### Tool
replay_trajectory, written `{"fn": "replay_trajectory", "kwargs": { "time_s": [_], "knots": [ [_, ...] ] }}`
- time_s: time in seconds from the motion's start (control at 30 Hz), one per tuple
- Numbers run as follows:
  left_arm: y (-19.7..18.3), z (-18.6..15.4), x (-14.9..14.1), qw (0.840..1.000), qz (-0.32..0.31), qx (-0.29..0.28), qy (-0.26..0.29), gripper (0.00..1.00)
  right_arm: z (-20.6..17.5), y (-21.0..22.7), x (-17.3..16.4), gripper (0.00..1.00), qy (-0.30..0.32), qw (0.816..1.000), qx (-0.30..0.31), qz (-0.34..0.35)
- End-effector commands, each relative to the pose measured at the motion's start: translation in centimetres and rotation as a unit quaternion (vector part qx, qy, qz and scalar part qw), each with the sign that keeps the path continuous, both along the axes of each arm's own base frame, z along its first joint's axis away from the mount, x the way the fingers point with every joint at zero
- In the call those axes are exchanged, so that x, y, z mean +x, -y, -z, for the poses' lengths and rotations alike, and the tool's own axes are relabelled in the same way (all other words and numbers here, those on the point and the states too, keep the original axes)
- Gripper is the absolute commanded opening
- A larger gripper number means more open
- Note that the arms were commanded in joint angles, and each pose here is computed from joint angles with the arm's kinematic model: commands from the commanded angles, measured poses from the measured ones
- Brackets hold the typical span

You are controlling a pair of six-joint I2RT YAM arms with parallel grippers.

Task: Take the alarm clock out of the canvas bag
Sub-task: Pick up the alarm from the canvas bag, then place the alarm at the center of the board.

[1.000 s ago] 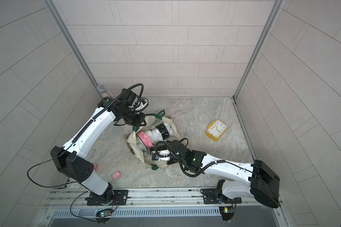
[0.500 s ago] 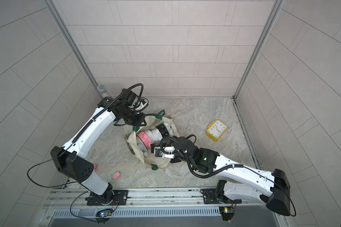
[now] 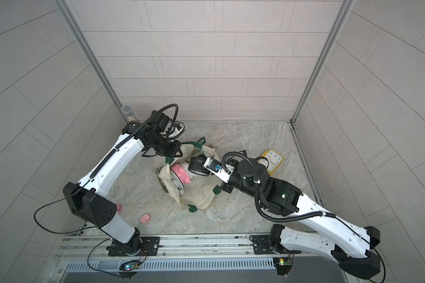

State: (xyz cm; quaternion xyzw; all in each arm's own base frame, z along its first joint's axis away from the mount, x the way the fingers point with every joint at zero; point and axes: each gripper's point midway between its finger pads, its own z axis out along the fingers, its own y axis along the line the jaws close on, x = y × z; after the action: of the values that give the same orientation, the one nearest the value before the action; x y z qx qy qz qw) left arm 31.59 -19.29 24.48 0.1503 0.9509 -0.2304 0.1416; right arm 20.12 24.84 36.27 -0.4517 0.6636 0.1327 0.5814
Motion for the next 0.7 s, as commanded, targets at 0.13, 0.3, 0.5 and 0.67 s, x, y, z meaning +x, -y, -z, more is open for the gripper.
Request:
{"fn": "replay_trajectory", "kwargs": {
  "time_s": [0.13, 0.3, 0.5, 0.67],
  "knots": [
    [0.3, -1.8, -0.3, 0.999, 0.005, -0.025, 0.02, 0.0, -5.2, 4.6, 2.5, 0.0, -0.081, 0.983, 0.154, 0.062],
    [0.4, -1.6, -0.2, 1.0, 0.005, -0.025, 0.018, 0.0, -5.2, 8.6, 6.1, 0.0, -0.113, 0.961, 0.203, 0.148],
    [0.4, -1.8, -0.2, 1.0, 0.007, -0.024, 0.019, 0.0, -3.8, 13.4, 10.7, 0.0, -0.159, 0.917, 0.268, 0.247],
    [0.4, -1.8, -0.3, 1.0, 0.008, -0.023, 0.016, 0.0, -1.3, 16.6, 14.1, 0.0, -0.207, 0.873, 0.327, 0.295]
  ]
}}
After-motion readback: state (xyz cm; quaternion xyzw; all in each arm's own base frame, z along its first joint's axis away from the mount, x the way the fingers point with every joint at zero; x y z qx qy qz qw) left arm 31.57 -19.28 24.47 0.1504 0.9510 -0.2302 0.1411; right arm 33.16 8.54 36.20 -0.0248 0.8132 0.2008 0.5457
